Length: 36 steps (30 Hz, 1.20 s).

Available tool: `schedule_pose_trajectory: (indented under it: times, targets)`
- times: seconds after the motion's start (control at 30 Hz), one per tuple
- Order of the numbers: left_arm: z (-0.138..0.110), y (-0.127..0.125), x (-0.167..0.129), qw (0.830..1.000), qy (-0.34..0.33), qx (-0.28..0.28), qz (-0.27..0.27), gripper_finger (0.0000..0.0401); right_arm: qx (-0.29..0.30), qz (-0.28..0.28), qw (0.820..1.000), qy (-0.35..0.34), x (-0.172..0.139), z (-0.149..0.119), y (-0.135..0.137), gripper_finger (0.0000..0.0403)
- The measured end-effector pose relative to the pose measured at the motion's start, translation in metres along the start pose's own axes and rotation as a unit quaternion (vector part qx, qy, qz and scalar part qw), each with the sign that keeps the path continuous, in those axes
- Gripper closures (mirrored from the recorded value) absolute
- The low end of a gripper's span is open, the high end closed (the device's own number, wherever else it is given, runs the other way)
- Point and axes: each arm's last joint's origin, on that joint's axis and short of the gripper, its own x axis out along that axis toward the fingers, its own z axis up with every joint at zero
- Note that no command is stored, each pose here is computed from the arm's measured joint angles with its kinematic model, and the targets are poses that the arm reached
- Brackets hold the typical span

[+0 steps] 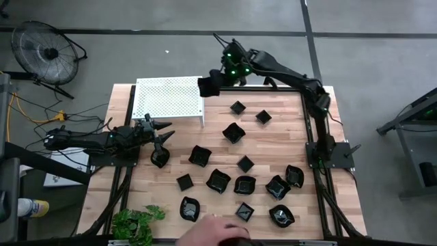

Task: Pick & Place Mini shaped plates
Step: Put the black distorted square plate on the shelf

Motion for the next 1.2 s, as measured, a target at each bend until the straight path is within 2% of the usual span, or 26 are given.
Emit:
schedule_pose_trajectory:
  times: [0.27, 0.43, 1.2]
  targets:
    - [0.000, 0.000, 0.000, 1.000, 0.000, 0.000, 0.000, 0.0215, 0.029, 0.024, 0.999, 0.015, 0.038, 0.020, 0.001, 0.0401]
    - [0.000, 0.000, 0.000, 1.000, 0.000, 0.000, 0.000, 0.0215, 0.058, 0.044, 0.997, 0.017, 0.058, 0.022, -0.003, 0.0401]
    - [0.000, 0.000, 0.000, 1.000, 0.000, 0.000, 0.000, 0.0215, 0.034, 0.026, 0.999, 0.011, 0.077, 0.007, 0.006, 0.0400]
